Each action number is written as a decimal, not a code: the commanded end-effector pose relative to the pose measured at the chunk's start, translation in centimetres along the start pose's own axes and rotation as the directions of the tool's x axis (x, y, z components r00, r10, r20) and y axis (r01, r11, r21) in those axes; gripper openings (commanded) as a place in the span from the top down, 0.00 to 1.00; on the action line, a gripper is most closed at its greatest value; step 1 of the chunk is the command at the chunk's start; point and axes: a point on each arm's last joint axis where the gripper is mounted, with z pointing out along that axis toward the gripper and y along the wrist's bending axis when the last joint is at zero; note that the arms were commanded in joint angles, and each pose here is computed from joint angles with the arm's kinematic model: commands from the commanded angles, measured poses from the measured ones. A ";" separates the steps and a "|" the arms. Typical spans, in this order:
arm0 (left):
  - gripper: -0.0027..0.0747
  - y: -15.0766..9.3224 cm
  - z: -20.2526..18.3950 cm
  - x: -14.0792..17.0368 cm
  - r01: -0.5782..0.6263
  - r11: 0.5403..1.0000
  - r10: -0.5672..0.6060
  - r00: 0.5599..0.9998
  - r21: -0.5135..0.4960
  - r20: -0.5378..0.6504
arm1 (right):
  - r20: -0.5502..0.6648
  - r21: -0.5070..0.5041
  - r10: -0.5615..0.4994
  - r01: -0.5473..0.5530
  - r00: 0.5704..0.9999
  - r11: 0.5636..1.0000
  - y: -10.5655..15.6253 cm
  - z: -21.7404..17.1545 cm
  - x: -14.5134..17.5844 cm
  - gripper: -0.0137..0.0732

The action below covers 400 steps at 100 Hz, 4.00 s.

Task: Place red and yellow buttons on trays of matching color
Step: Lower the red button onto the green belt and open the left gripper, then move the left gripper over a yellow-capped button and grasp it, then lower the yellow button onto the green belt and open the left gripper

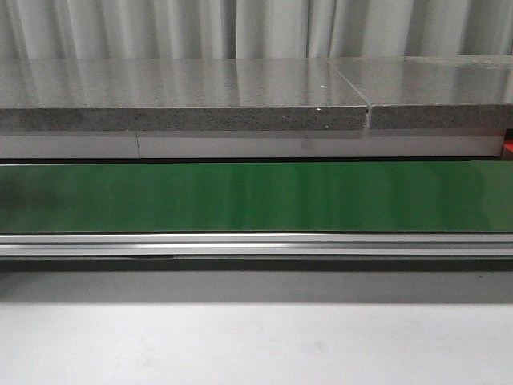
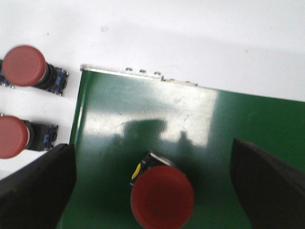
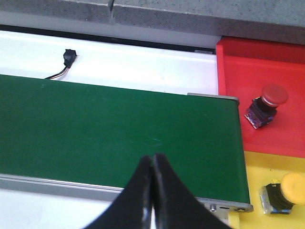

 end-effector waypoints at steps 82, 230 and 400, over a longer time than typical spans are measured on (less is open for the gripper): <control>0.14 8.9 -7.8 5.4 0.335 0.934 -0.300 0.923 -0.122 0.240 | 0.086 0.017 -0.010 0.009 0.996 1.000 -0.1 -0.5 -1.3 0.92; 0.14 19.3 7.1 4.9 0.535 0.805 -0.534 0.842 -0.257 0.080 | 0.086 0.017 -0.010 0.009 0.996 1.000 -0.1 -0.5 -1.3 0.92; 0.99 3.2 -0.2 1.7 0.135 0.991 -0.132 0.980 -0.010 0.147 | 0.086 0.017 -0.010 0.009 0.996 1.000 -0.1 -0.5 -1.3 0.92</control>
